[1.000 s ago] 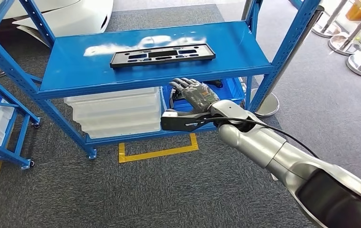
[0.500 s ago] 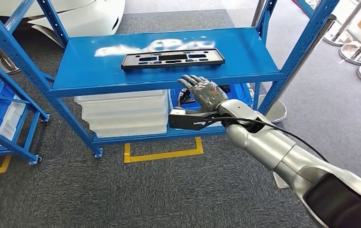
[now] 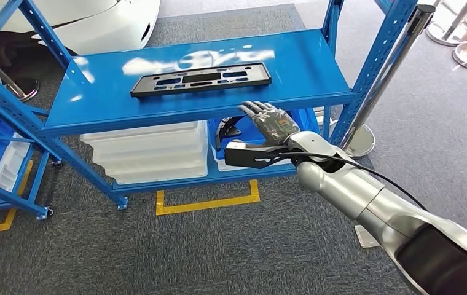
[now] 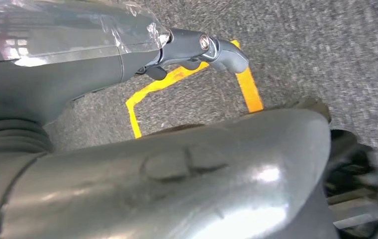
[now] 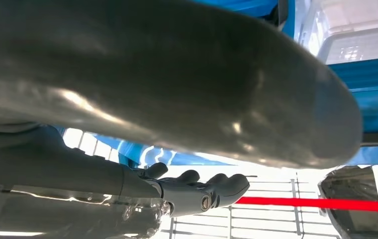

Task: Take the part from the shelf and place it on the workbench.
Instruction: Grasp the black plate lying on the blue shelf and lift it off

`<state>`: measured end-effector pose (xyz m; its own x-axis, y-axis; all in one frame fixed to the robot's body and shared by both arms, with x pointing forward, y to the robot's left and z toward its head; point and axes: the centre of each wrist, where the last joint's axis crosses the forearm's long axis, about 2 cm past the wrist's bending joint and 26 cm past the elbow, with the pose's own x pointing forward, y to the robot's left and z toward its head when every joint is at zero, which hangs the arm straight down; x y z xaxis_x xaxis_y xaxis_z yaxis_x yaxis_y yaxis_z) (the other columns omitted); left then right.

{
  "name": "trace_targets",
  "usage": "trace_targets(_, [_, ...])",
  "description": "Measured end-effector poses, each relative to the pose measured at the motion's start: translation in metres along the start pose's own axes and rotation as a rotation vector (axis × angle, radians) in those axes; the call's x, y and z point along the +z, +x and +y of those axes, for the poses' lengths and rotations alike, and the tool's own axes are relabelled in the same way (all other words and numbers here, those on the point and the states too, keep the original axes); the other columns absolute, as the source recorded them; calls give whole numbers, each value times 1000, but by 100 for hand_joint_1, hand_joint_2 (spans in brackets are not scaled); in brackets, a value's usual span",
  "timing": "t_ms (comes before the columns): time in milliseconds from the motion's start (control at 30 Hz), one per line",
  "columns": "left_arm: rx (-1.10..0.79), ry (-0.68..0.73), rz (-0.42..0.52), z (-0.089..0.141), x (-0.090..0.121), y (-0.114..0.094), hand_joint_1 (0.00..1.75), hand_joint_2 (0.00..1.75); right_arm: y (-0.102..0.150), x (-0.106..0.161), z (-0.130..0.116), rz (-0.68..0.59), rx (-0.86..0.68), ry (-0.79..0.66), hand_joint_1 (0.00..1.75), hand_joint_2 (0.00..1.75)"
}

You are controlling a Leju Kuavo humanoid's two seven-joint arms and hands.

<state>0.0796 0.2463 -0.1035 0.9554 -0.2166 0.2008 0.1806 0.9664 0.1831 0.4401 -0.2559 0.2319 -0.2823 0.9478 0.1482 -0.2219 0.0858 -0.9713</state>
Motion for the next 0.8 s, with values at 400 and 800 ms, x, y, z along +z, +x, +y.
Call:
trace_targets(400, [0, 8, 12, 3, -1, -4, 0, 0, -1, 1, 7, 3, 0, 16, 0, 0])
trace_targets(800, [8, 5, 13, -1, 0, -2, 0, 0, -2, 2, 13, 7, 16, 43, 0, 0])
